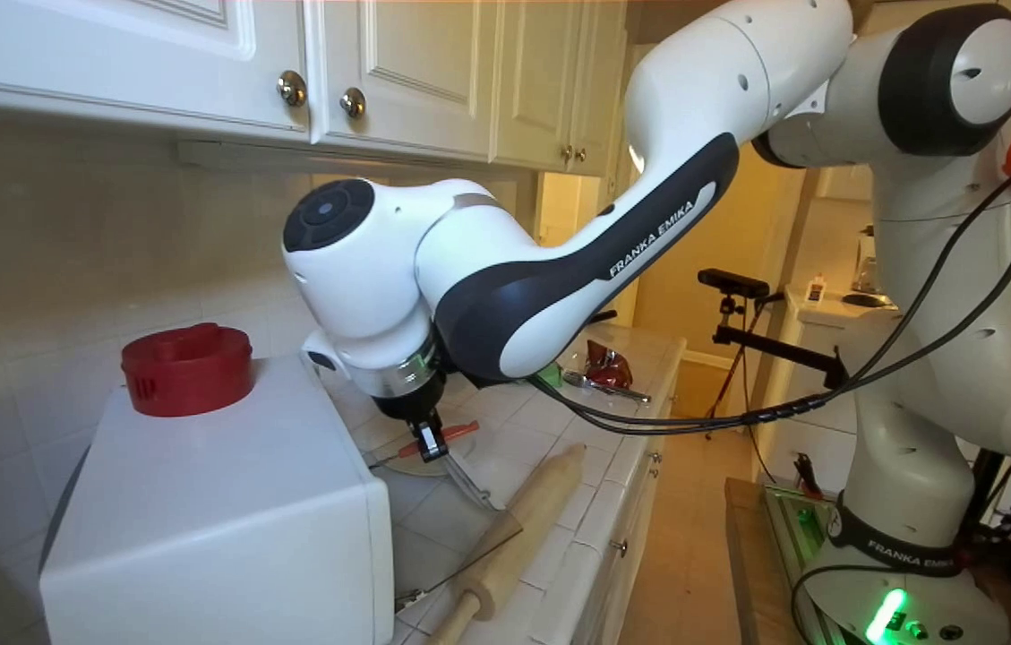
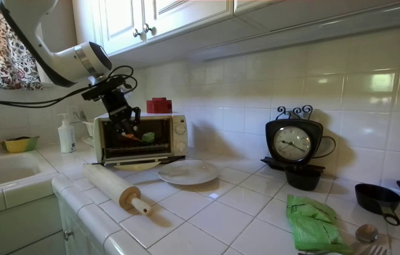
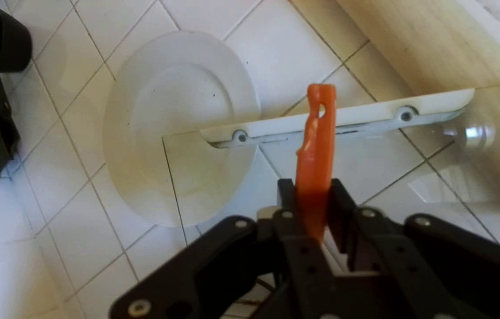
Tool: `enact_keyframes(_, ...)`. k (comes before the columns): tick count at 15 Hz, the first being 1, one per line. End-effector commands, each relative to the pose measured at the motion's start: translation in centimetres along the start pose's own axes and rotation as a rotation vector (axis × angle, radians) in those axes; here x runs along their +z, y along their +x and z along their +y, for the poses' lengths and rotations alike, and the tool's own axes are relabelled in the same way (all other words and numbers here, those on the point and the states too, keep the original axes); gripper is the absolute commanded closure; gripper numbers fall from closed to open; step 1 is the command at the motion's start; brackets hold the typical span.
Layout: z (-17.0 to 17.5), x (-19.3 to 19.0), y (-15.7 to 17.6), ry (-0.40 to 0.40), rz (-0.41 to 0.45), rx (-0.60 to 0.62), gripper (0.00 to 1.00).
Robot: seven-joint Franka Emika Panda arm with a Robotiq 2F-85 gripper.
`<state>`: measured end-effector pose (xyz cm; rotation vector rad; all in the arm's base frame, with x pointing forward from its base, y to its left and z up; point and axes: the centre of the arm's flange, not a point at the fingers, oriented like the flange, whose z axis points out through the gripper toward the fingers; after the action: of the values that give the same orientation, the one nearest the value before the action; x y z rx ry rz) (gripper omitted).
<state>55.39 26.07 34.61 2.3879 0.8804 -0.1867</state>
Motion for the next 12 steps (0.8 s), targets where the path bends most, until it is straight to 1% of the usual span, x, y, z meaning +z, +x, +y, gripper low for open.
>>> enact_keyframes(1, -0.2, 0.2, -3.2, 0.011, 0.024, 0.056, 0.95)
enact_keyframes(5, -0.7, 0.6, -4.2, 0.025, 0.034, 0.089, 0.95)
enact_keyframes(12, -1.8, 1.5, -5.3, 0.062, 0.08, 0.143, 0.95)
